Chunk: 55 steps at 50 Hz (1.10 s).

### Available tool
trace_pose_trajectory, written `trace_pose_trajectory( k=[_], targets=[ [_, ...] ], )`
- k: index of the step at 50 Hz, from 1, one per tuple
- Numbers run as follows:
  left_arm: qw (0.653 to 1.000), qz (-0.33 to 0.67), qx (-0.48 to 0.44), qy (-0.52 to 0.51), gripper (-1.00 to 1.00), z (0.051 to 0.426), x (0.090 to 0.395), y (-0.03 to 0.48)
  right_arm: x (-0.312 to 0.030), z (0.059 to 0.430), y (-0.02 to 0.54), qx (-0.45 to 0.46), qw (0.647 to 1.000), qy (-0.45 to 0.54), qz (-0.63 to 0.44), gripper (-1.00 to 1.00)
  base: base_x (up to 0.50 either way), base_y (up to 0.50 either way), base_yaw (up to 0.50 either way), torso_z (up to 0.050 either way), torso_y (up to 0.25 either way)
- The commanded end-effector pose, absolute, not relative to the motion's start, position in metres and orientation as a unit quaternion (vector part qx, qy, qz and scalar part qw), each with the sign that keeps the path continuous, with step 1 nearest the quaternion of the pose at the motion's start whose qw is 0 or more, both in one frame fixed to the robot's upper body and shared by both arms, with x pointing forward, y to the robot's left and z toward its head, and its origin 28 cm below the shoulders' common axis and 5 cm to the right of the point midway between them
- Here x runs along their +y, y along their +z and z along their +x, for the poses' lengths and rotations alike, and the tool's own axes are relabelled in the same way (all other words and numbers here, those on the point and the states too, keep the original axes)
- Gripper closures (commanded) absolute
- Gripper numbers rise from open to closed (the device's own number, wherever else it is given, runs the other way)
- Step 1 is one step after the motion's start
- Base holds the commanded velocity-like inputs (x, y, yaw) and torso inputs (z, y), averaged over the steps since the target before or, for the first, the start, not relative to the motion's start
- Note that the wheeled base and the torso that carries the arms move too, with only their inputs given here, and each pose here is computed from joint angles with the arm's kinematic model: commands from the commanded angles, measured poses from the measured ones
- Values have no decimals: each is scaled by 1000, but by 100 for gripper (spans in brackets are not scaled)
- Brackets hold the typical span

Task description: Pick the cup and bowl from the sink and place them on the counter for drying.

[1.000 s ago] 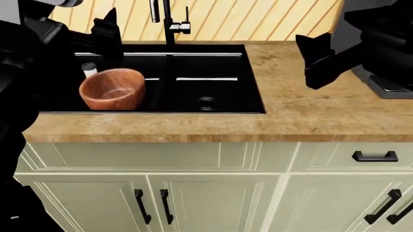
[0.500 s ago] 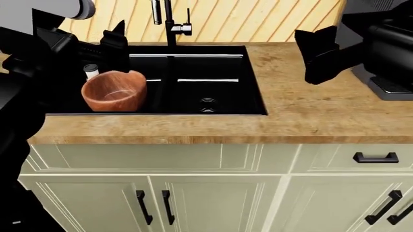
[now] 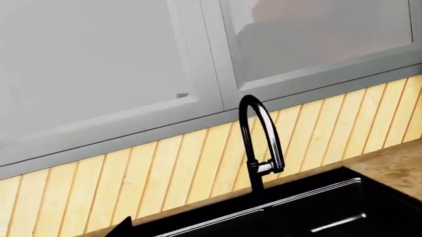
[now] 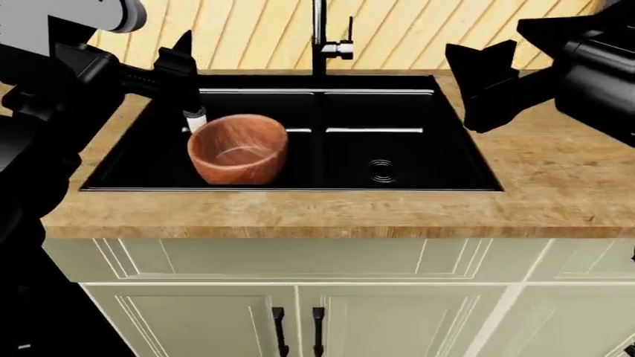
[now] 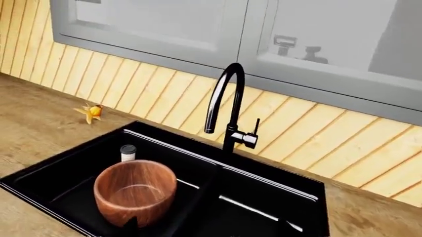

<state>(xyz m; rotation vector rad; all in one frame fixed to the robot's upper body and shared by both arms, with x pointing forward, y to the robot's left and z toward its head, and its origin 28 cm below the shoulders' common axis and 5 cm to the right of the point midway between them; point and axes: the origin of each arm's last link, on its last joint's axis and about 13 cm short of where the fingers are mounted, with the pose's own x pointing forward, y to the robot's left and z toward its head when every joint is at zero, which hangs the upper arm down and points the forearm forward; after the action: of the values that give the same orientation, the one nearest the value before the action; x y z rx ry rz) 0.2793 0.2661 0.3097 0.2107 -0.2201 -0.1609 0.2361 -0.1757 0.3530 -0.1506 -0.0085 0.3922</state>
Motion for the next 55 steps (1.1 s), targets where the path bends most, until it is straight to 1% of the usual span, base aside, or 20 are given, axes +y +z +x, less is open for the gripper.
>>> trace_pose_trajectory(
  k=[1, 5, 6, 8, 14, 16, 18, 23, 25, 26, 30, 33, 36, 39, 45, 46, 47, 51, 53, 55],
  targets=[
    [984, 108, -111, -83, -100, 279, 265, 308, -175, 237, 350, -8, 976, 201, -78, -100, 406, 434, 0, 0, 0],
    [984, 109, -111, -84, -100, 279, 265, 307, -175, 237, 349, -8, 976, 204, -77, -100, 409, 432, 0, 0, 0],
    [984, 109, -112, -84, -100, 279, 265, 317, -175, 237, 349, -8, 976, 204, -78, -100, 422, 418, 0, 0, 0],
    [984, 108, -111, -84, -100, 279, 265, 308, -175, 236, 348, -4, 976, 205, -77, -100, 432, 412, 0, 0, 0],
    [983, 111, -114, -87, -100, 277, 264, 309, -174, 236, 348, -9, 975, 208, -81, -100, 462, 372, 0, 0, 0],
    [983, 111, -114, -87, -100, 277, 264, 321, -174, 235, 347, -9, 974, 209, -83, -100, 492, 342, 0, 0, 0],
    [983, 111, -114, -88, -100, 277, 264, 307, -174, 235, 348, -10, 974, 210, -83, -100, 486, 344, 0, 0, 0],
    [983, 112, -114, -89, -100, 277, 264, 321, -174, 235, 346, -9, 974, 211, -83, -100, 490, 345, 0, 0, 0],
    [983, 111, -113, -90, -100, 277, 264, 320, -174, 235, 346, -8, 974, 212, -83, -100, 488, 346, 0, 0, 0],
    [983, 112, -113, -90, -100, 277, 263, 306, -173, 235, 346, -9, 973, 213, -82, -100, 492, 344, 0, 0, 0],
    [983, 113, -114, -93, -100, 276, 262, 305, -173, 234, 344, -9, 973, 216, -84, -100, 492, 341, 0, 0, 4],
    [982, 114, -115, -95, -100, 275, 262, 304, -173, 233, 344, -9, 972, 220, -79, -100, 500, 178, 0, 0, 0],
    [982, 114, -116, -97, -100, 274, 261, 320, -173, 233, 343, -7, 971, 222, -86, -100, 500, 135, 0, 0, 0],
    [982, 114, -116, -98, -100, 274, 261, 305, -173, 233, 342, -6, 970, 223, -94, -100, 500, 141, 0, 0, 0],
    [982, 113, -116, -98, -100, 273, 261, 304, -173, 232, 341, -6, 970, 223, -99, -100, 500, 179, 0, 0, 2],
    [982, 113, -116, -99, -100, 274, 261, 304, -173, 232, 339, -6, 967, 225, -121, -100, 500, 184, 0, 0, 0],
    [982, 113, -116, -99, -100, 274, 260, 304, -172, 231, 338, -2, 968, 231, -97, -100, 500, 0, 0, 0, 0],
    [982, 114, -117, -100, -100, 274, 260, 303, -172, 230, 338, -10, 966, 238, -104, -100, 0, 0, 0, 0, 3],
    [982, 114, -116, -101, -100, 274, 260, 311, -171, 230, 338, -12, 964, 242, -112, -100, 12, 500, 0, 0, 0],
    [982, 115, -115, -101, -100, 274, 260, 302, -171, 231, 336, -11, 964, 238, -115, -100, 51, 500, 0, 0, 0]
  ],
)
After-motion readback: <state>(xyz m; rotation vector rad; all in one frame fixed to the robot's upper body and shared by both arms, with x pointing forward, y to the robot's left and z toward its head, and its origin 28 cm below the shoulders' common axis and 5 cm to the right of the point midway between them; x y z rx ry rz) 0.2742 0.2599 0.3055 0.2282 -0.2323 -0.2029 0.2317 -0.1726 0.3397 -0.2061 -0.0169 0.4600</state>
